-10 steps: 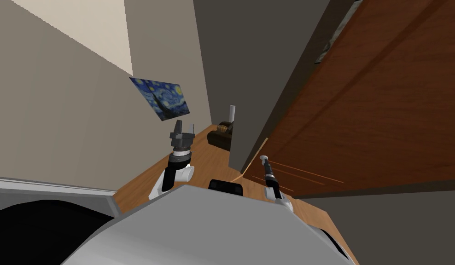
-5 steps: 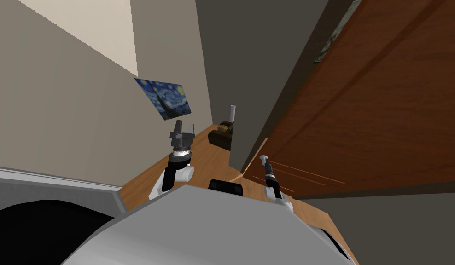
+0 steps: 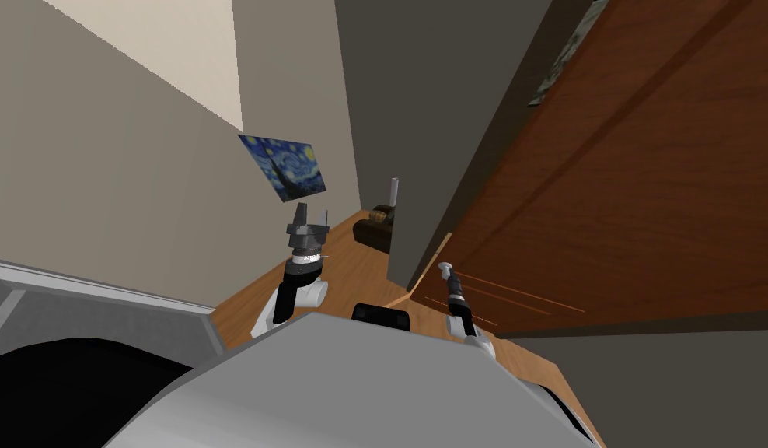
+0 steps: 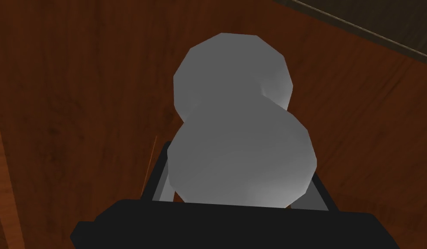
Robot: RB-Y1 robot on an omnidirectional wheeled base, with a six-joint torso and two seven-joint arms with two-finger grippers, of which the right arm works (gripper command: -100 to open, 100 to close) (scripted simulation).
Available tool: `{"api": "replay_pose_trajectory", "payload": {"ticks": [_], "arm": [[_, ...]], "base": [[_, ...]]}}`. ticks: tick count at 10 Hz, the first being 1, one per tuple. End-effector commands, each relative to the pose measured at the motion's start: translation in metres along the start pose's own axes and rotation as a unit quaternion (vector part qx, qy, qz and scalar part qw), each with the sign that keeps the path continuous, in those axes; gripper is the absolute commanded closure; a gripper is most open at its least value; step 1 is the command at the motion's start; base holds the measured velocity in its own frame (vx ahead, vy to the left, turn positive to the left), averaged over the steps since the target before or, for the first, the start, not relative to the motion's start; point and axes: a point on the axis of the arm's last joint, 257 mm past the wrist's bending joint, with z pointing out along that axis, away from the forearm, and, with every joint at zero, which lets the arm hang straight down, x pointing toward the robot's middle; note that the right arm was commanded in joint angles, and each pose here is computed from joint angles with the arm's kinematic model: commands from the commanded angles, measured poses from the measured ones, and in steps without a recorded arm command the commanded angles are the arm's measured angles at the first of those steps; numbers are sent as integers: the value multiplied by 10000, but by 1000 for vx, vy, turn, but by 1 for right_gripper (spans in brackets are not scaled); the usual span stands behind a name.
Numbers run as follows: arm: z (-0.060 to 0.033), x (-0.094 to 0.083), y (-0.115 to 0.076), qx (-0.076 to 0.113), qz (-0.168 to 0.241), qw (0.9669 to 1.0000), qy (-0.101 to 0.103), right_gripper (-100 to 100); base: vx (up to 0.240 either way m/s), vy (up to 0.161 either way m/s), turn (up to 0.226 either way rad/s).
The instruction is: Pull the door open
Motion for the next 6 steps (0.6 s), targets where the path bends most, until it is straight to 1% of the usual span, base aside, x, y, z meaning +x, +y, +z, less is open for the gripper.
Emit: {"api": "replay_pose_trajectory", "payload": {"ticks": [1, 2, 3, 5, 6], "arm": [[-4, 96, 20, -15, 225, 9997, 46, 100], [-2, 89, 19, -10, 443, 9990, 26, 100], [-2, 89, 19, -10, 466, 9989, 26, 100], [0, 75, 17, -3, 856, 9963, -14, 100], [0, 75, 17, -3, 946, 9955, -14, 100]], "base": [[-30, -10, 24], [-36, -16, 37], [-32, -16, 42], [-46, -22, 63], [-44, -24, 42]]}}
